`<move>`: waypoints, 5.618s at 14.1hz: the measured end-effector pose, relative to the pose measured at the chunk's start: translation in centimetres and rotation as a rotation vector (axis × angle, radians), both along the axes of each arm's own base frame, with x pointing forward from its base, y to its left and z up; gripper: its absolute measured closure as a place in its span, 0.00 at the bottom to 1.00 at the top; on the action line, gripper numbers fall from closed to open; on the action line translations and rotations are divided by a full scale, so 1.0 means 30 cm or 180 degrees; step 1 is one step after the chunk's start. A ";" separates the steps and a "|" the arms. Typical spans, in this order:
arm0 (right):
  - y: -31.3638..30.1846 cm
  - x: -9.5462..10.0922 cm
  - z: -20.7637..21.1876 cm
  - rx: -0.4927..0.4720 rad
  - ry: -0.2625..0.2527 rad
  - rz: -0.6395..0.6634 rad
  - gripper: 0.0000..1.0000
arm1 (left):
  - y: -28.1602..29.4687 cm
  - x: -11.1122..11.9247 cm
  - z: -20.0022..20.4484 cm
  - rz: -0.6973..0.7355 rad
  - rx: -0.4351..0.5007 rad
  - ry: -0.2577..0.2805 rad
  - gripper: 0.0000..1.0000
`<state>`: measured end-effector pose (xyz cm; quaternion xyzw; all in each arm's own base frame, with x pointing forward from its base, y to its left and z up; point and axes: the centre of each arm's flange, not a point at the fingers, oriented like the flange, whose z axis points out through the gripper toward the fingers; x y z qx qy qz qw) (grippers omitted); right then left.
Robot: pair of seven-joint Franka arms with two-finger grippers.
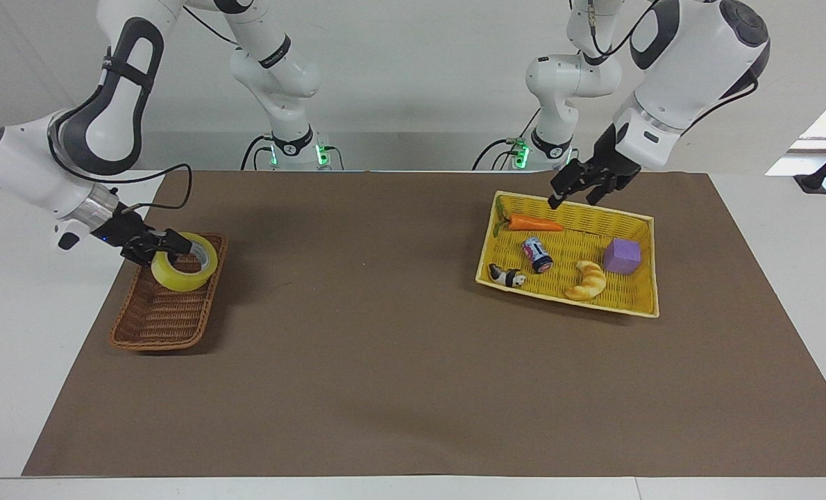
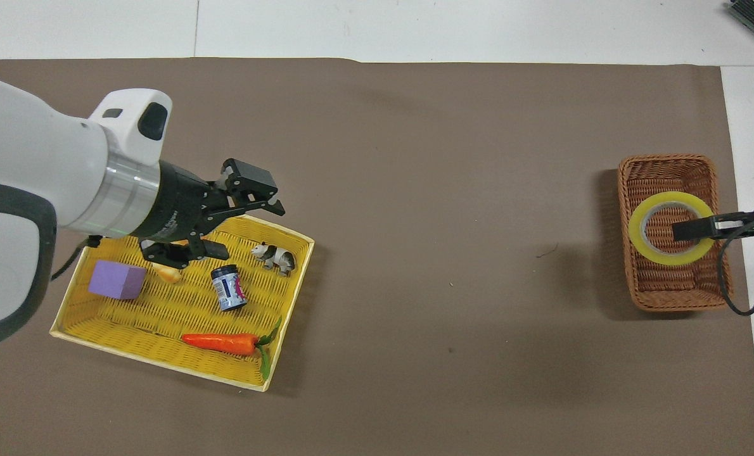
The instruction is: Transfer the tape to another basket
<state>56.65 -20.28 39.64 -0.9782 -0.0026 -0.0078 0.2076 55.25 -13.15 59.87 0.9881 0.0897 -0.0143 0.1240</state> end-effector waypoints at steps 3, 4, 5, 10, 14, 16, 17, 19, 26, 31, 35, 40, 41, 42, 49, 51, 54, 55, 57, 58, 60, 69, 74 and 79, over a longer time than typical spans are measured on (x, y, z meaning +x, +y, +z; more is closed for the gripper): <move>-0.051 0.018 -0.100 0.0117 -0.0073 0.0062 1.00 | 0.207 0.038 -0.005 -0.0375 0.0124 -0.0177 0.00; -0.067 0.018 -0.131 0.0126 -0.0070 0.0086 1.00 | 0.275 0.045 -0.008 -0.0475 0.0198 -0.0220 0.00; -0.078 0.018 -0.152 0.0124 -0.0074 0.0100 1.00 | 0.327 0.049 -0.009 -0.0560 0.0301 -0.0247 0.00; -0.099 0.019 -0.193 0.0105 -0.0165 0.0279 1.00 | 0.379 0.038 0.023 -0.0689 0.0748 -0.0299 0.00; -0.125 0.015 -0.243 0.0089 -0.0174 0.0348 0.96 | 0.390 -0.054 0.114 -0.0642 0.0812 -0.0312 0.00; -0.125 0.015 -0.244 0.0085 -0.0172 0.0353 0.90 | 0.389 -0.081 0.116 -0.0635 0.0816 -0.0253 0.00; -0.125 0.016 -0.244 0.0084 -0.0173 0.0353 0.80 | 0.389 -0.088 0.112 -0.0638 0.0813 -0.0202 0.00; -0.128 0.020 -0.237 0.0072 -0.0192 0.0350 0.57 | 0.390 -0.097 0.103 -0.0646 0.0806 -0.0124 0.00; -0.046 0.125 0.044 -0.0298 -0.0407 0.0237 0.00 | 0.385 -0.142 0.155 -0.0666 0.0804 0.0000 0.00; 0.197 0.167 0.272 -0.0906 -0.0306 -0.0006 0.00 | 0.370 -0.149 0.160 -0.0691 0.0808 0.0006 0.00; 0.438 0.151 0.404 -0.1278 -0.0175 -0.0268 0.00 | 0.374 -0.150 0.159 -0.0685 0.0806 0.0018 0.00; 0.650 0.063 0.526 -0.1390 0.0049 -0.0539 0.00 | 0.393 -0.150 0.160 -0.0653 0.0802 0.0021 0.00; 0.658 0.043 0.558 -0.1388 0.0056 -0.0575 0.00 | 0.393 -0.150 0.160 -0.0653 0.0802 0.0021 0.00; 0.649 0.015 0.600 -0.1387 0.0061 -0.0598 0.00 | 0.393 -0.150 0.160 -0.0653 0.0802 0.0021 0.00; 0.591 -0.205 0.877 -0.1370 0.0024 -0.0727 0.00 | 0.394 -0.150 0.160 -0.0651 0.0802 0.0021 0.00; 0.580 -0.202 0.868 -0.1356 0.0046 -0.0743 0.00 | 0.394 -0.150 0.160 -0.0651 0.0802 0.0021 0.00; 0.550 -0.196 0.873 -0.1314 0.0118 -0.0787 0.00 | 0.394 -0.150 0.160 -0.0651 0.0802 0.0021 0.00; 0.551 -0.187 0.886 -0.1316 0.0115 -0.0785 0.00 | 0.394 -0.150 0.160 -0.0651 0.0802 0.0021 0.00; 0.565 -0.166 0.902 -0.1317 0.0078 -0.0766 0.00 | 0.394 -0.150 0.160 -0.0651 0.0802 0.0021 0.00; 0.571 -0.162 0.901 -0.1317 0.0079 -0.0756 0.00 | 0.394 -0.150 0.160 -0.0651 0.0802 0.0021 0.00; 0.573 -0.163 0.894 -0.1317 0.0118 -0.0744 0.00 | 0.394 -0.150 0.160 -0.0651 0.0802 0.0021 0.00; 0.586 -0.168 0.886 -0.1409 0.0126 -0.0431 0.00 | 0.394 -0.150 0.160 -0.0651 0.0802 0.0021 0.00; 0.588 -0.173 0.886 -0.1409 0.0158 -0.0408 0.00 | 0.394 -0.150 0.160 -0.0651 0.0802 0.0021 0.00; 0.588 -0.173 0.886 -0.1409 0.0158 -0.0408 0.00 | 0.394 -0.150 0.160 -0.0651 0.0802 0.0021 0.00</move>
